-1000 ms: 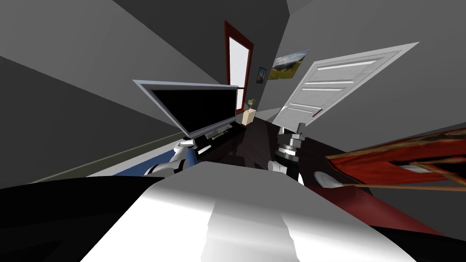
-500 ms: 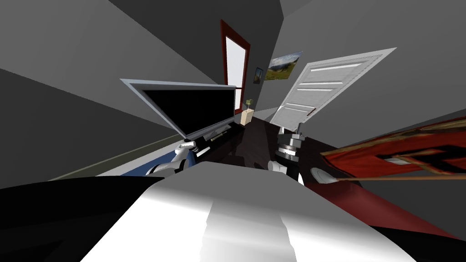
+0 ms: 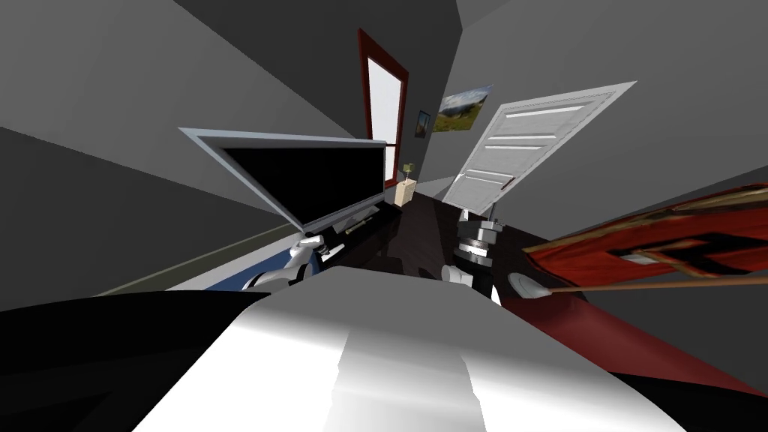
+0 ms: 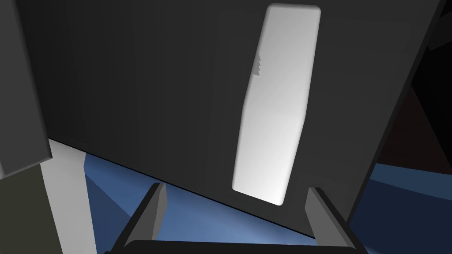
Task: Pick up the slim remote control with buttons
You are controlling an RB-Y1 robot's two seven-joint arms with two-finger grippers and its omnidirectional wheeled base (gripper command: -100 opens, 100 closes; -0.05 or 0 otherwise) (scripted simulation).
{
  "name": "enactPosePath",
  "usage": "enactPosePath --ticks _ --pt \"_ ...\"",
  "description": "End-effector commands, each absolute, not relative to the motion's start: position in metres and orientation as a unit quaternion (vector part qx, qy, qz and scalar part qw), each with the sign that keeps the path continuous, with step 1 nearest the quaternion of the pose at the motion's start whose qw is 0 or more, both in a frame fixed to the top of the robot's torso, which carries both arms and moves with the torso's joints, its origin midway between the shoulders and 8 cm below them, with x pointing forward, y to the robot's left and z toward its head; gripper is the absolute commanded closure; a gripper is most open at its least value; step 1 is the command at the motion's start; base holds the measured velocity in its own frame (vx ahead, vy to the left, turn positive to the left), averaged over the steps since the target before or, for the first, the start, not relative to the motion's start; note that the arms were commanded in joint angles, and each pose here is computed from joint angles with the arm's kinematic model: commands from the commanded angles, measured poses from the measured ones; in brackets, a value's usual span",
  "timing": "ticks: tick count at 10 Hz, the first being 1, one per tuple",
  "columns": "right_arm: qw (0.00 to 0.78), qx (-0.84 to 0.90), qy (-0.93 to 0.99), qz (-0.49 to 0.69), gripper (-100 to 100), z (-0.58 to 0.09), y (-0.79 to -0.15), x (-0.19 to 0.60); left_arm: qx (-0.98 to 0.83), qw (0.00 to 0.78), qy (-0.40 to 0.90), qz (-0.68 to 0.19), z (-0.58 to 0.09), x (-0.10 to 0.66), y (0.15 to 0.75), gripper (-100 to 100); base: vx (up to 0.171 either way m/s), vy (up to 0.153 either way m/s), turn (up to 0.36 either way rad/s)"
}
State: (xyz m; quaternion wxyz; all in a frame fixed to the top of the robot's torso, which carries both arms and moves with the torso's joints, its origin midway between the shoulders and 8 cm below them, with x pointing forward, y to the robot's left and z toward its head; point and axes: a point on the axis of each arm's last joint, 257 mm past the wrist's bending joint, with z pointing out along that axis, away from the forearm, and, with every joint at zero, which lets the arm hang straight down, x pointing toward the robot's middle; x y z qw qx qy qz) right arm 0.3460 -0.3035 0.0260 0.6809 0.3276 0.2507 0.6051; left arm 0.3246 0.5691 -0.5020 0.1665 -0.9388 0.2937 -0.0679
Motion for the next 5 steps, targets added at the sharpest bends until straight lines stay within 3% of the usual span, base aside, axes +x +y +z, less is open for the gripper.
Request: enactPosePath --ticks 1,5 --pt "0.681 0.328 0.251 0.605 0 0.026 -0.3035 0.346 -0.944 0.145 0.289 -0.059 -0.5138 0.3122 0.5588 -100 0.057 0.056 -0.051" --pt "0.681 0.328 0.251 0.605 0 0.026 -0.3035 0.346 -0.944 0.145 0.289 -0.059 -0.5138 0.3122 0.5588 -100 0.012 0.009 -0.025"
